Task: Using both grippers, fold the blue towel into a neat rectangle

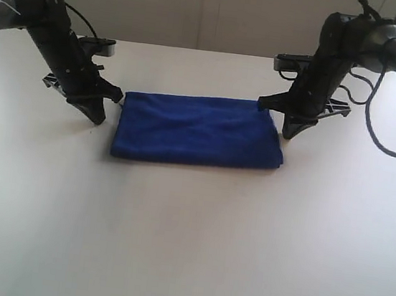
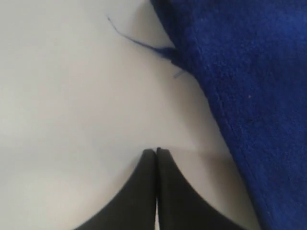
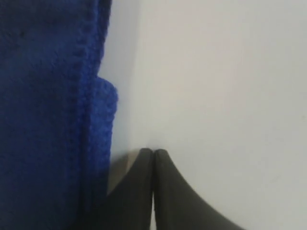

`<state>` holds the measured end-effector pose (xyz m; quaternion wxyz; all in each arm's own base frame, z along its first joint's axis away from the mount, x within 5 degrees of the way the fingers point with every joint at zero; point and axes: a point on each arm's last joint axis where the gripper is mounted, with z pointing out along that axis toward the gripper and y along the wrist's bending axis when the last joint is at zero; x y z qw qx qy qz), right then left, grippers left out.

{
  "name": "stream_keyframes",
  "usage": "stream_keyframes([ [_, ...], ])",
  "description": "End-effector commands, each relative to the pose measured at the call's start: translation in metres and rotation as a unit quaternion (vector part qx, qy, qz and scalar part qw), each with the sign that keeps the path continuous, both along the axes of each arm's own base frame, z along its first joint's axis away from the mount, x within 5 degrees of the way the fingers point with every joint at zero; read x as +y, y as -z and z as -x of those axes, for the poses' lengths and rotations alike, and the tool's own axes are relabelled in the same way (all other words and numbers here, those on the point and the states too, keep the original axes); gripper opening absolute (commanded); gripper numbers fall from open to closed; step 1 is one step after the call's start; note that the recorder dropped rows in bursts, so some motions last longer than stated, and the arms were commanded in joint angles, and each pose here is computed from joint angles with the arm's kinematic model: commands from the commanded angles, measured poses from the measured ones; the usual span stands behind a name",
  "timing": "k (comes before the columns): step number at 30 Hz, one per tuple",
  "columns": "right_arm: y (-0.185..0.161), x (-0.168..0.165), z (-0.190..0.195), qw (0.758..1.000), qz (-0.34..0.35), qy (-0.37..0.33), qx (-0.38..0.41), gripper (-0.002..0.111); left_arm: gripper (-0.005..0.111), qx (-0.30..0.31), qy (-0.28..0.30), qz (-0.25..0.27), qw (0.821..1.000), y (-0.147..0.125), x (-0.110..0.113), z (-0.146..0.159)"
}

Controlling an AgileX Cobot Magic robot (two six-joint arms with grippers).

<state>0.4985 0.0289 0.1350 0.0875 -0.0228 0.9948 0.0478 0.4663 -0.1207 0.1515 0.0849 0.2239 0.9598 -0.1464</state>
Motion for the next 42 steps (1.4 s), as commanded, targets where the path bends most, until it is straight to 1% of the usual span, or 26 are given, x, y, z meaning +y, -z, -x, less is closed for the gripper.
stream_keyframes([
  [1, 0.006, -0.001, 0.003, 1.000, 0.001, 0.002, 0.019, 0.000, 0.000, 0.040, 0.004, -0.001, 0.999, 0.010, -0.001, 0.006],
  [8, 0.006, 0.014, 0.009, 0.999, 0.000, -0.018, 0.047, 0.000, 0.000, 0.069, 0.015, -0.002, 0.998, 0.010, -0.002, 0.012],
  [15, -0.001, 0.015, 0.013, 0.998, 0.001, -0.022, 0.060, 0.000, 0.000, 0.091, 0.023, -0.003, 0.996, 0.010, -0.002, 0.016],
  [17, -0.004, 0.016, 0.013, 0.998, 0.001, -0.023, 0.059, 0.000, 0.000, 0.095, 0.026, 0.013, 0.995, 0.009, -0.007, 0.017],
  [18, -0.004, 0.016, 0.013, 0.998, 0.001, -0.023, 0.059, 0.000, 0.000, 0.093, 0.034, 0.022, 0.995, 0.009, -0.013, 0.018],
  [25, 0.006, 0.016, 0.019, 0.997, -0.001, -0.022, 0.078, 0.000, 0.000, 0.071, 0.051, 0.019, 0.996, 0.009, -0.035, 0.021],
  [27, 0.007, 0.016, 0.022, 0.996, -0.002, -0.023, 0.088, 0.000, 0.000, 0.075, 0.054, 0.017, 0.996, 0.009, -0.035, 0.022],
  [29, 0.003, 0.017, 0.025, 0.996, -0.007, -0.025, 0.086, 0.000, 0.000, 0.080, 0.060, 0.003, 0.995, 0.010, -0.033, 0.023],
  [31, -0.001, 0.016, 0.030, 0.996, -0.007, -0.025, 0.085, 0.000, 0.000, 0.088, 0.063, 0.001, 0.994, 0.013, -0.032, 0.025],
  [36, 0.004, 0.016, 0.041, 0.996, -0.007, -0.028, 0.090, 0.000, 0.000, 0.100, 0.073, -0.006, 0.992, 0.018, -0.030, 0.030],
  [38, 0.002, 0.015, 0.043, 0.996, -0.005, -0.028, 0.084, 0.000, 0.000, 0.093, 0.078, -0.009, 0.993, 0.014, -0.029, 0.030],
  [40, -0.009, 0.013, 0.043, 0.997, 0.007, -0.032, 0.070, 0.000, 0.000, 0.073, 0.079, -0.021, 0.994, 0.005, -0.027, 0.028],
  [42, -0.024, 0.011, 0.043, 0.998, 0.019, -0.035, 0.045, 0.000, 0.000, 0.047, 0.083, -0.036, 0.995, -0.010, -0.023, 0.028],
])
